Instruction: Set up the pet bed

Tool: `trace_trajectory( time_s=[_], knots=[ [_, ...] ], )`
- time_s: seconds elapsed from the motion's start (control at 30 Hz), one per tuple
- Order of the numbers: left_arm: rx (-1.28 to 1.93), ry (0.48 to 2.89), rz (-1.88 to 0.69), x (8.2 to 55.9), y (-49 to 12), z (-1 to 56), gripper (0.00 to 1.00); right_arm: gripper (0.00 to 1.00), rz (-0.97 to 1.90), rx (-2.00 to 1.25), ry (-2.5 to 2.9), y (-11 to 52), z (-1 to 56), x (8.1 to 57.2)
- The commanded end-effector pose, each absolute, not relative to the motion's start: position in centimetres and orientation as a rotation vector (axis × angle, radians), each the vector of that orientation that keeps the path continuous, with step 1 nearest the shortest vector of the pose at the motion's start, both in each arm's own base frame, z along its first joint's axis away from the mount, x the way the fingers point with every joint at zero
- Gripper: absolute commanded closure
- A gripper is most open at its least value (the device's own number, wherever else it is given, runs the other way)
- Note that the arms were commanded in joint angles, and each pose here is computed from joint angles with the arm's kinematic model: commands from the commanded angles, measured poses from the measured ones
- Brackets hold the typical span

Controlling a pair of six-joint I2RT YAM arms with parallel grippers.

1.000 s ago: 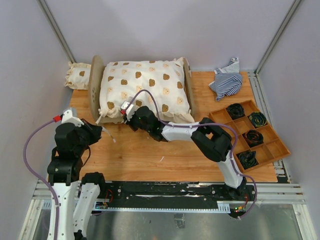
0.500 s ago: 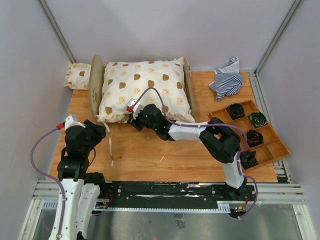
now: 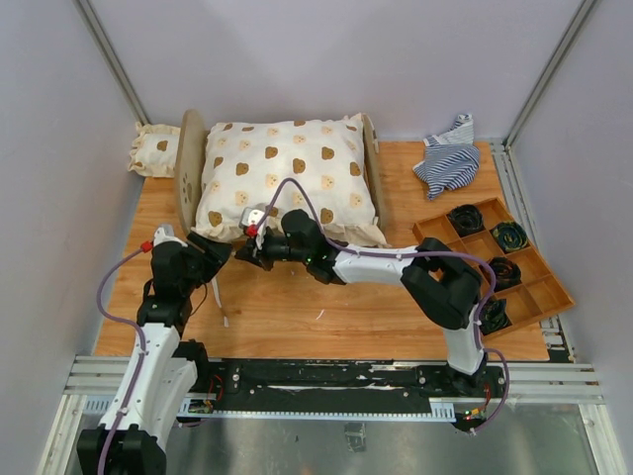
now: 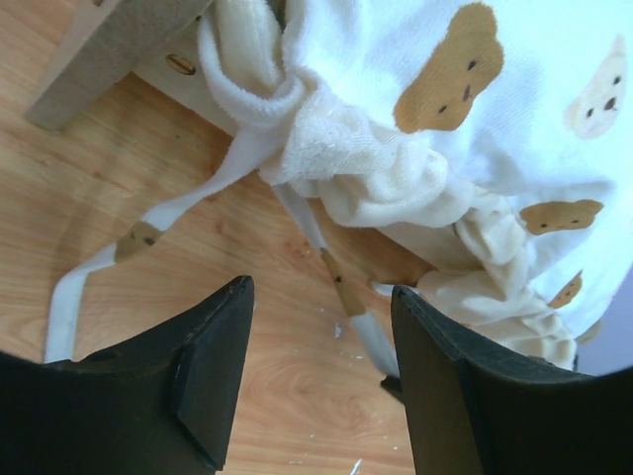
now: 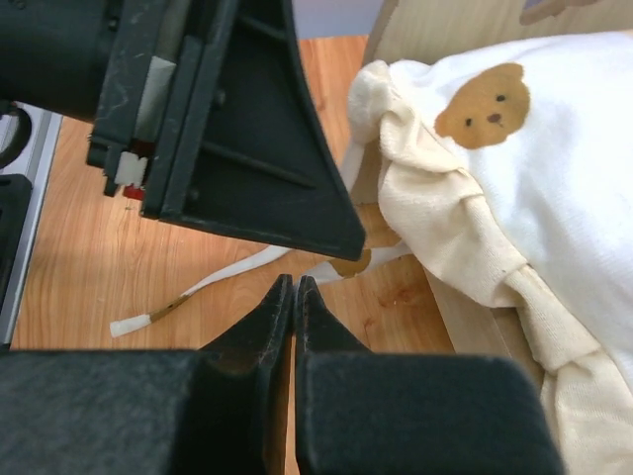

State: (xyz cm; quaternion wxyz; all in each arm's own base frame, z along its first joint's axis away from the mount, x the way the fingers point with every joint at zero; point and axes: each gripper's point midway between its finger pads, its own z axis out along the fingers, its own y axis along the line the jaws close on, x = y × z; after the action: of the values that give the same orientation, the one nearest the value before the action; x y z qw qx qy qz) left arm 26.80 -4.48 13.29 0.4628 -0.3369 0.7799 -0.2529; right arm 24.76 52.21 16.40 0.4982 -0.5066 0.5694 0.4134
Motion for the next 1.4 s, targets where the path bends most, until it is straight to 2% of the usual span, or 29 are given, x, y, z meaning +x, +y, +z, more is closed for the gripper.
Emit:
trace_trajectory(
  time_s=[0.0,0.17,0.37,0.47,0.63,0.67,0.7,0.73,0.83,0.9,1.1,1.37],
  knots=[
    [-0.827,1.822,-0.742,27.9,-5.5,15.2,0.38,1.00,1.052,-1.311,1.166,53.9,19.1,23.0],
    [-0.848,1.806,-0.823,28.2,-6.3,15.5,0.39,1.00,1.043,-1.350,1.143,54.7,18.0,23.0],
    [-0.883,1.950,-0.830,27.6,-7.2,13.1,0.43,1.00,0.968,-1.358,1.127,54.9,17.8,23.9],
    [-0.894,1.969,-0.828,27.5,-7.3,12.9,0.54,1.00,0.934,-1.351,1.125,54.8,17.8,24.3],
    [-0.925,1.950,-0.846,27.6,-7.3,13.6,0.98,1.00,0.892,-1.375,1.088,54.8,17.9,24.2],
    [-0.924,1.939,-0.831,27.7,-7.0,13.8,0.99,1.00,0.889,-1.391,1.071,54.8,17.8,24.0],
    [-0.916,1.925,-0.807,27.8,-6.7,14.2,1.00,0.99,0.881,-1.419,1.043,54.6,17.7,23.7],
    [-0.901,1.914,-0.781,28.0,-6.3,14.5,1.00,0.94,0.867,-1.450,1.011,54.3,17.4,23.3],
    [-0.896,1.880,-0.678,28.6,-4.8,15.8,1.00,0.68,0.809,-1.605,0.855,52.7,15.8,21.4],
    [-0.891,1.875,-0.640,28.8,-4.2,16.3,1.00,0.60,0.734,-1.735,0.671,51.8,14.3,20.1],
    [-0.885,1.884,-0.655,29.5,-4.2,17.5,1.00,0.58,0.387,-2.015,0.347,52.4,11.2,19.9],
    [-0.842,1.914,-0.674,29.7,-4.6,18.0,1.00,0.54,-0.078,-2.158,-0.007,55.4,7.0,20.9]
  ],
)
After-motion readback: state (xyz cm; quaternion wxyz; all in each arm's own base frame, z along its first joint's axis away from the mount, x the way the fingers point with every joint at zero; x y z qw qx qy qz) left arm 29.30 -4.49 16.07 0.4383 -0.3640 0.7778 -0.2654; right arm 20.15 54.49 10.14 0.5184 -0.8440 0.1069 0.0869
